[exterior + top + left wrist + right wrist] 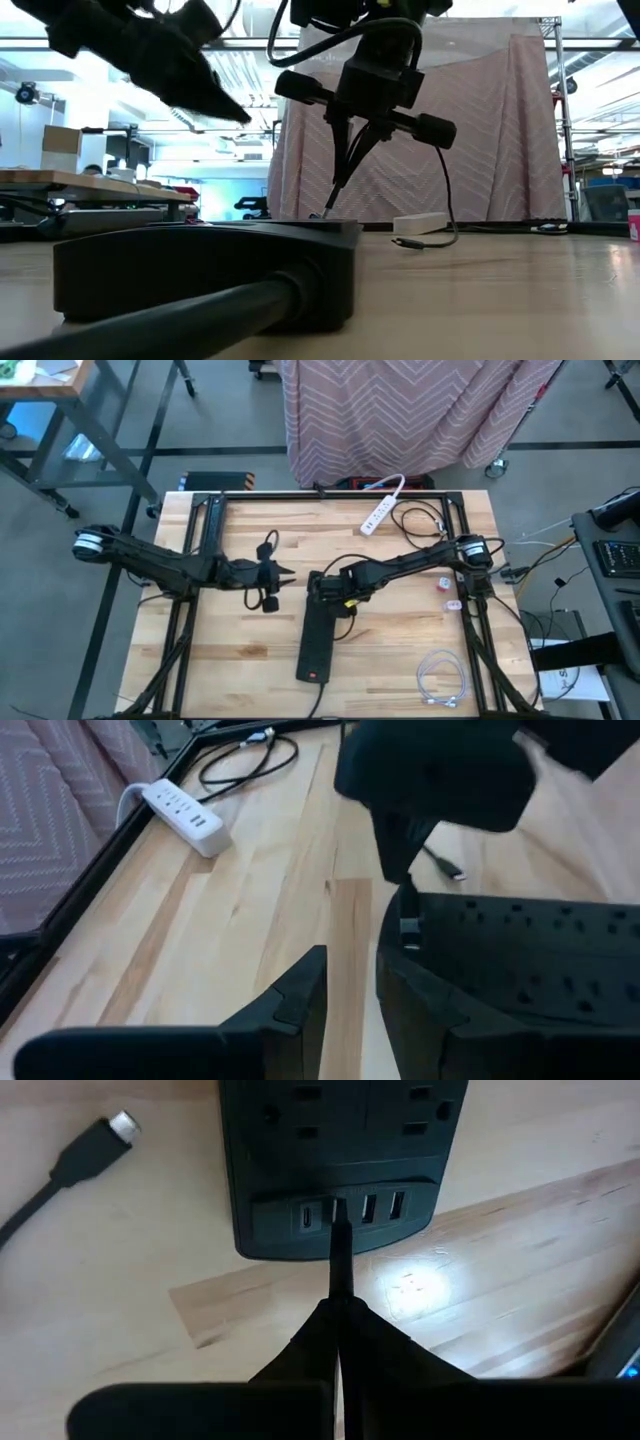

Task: Insert USB
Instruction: Insert the bottom black charger cable into the bottom black outlet extension

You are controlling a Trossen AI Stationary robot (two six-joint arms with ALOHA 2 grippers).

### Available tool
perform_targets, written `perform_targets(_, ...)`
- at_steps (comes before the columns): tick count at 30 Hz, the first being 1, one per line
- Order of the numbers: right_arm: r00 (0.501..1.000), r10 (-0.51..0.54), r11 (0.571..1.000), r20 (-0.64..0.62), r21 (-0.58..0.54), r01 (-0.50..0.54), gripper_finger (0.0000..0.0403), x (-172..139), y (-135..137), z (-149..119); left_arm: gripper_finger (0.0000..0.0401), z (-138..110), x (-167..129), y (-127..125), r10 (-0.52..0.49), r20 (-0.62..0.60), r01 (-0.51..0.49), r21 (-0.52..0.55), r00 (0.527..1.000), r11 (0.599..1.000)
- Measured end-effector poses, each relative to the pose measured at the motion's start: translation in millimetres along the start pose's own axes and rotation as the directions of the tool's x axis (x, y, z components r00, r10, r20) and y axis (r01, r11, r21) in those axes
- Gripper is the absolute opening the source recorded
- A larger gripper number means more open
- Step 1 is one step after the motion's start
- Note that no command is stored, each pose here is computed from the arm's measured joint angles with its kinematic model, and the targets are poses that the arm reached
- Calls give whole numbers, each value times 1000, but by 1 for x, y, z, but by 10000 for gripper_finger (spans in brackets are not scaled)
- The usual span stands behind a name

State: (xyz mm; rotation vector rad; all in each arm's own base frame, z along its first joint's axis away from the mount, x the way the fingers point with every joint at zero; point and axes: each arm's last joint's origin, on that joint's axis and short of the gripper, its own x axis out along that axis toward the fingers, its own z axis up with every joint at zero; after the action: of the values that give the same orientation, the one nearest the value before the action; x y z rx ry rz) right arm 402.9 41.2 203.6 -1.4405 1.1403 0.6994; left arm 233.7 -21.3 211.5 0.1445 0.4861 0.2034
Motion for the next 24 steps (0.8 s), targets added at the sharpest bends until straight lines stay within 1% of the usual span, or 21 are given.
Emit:
perform_targets(4,1000,2,1000,1,5,-2,0,0,0,0,75,-4,13,1,10,-15,-10,9,1000,1000)
perform_targets(6,1000,2,1000,1,11,-2,0,0,0,0,75,-7,20,1,-42,-24,42,-11,999,999)
perform_targets(8,1000,2,1000,1,26,-2,0,0,0,0,75,-10,26,1,-133,-36,131,-40,990,991)
perform_targets(10,1000,3,999,1,35,-3,0,0,0,0,75,-12,32,2,-168,-52,165,-52,984,985)
perform_targets(15,1000,1,999,2,39,-1,0,0,0,0,75,-8,52,-1,-155,-83,152,-39,984,988)
perform_targets(20,1000,-2,999,3,42,2,0,0,0,0,75,-4,80,-8,-157,-132,157,-15,979,988)
perform_targets(23,998,59,998,-5,28,-59,0,2,6,0,75,-7,91,-11,-159,-165,159,-9,973,987)
perform_targets(24,997,71,997,-4,40,-71,0,2,8,0,75,-7,94,-11,-155,-171,155,-16,973,988)
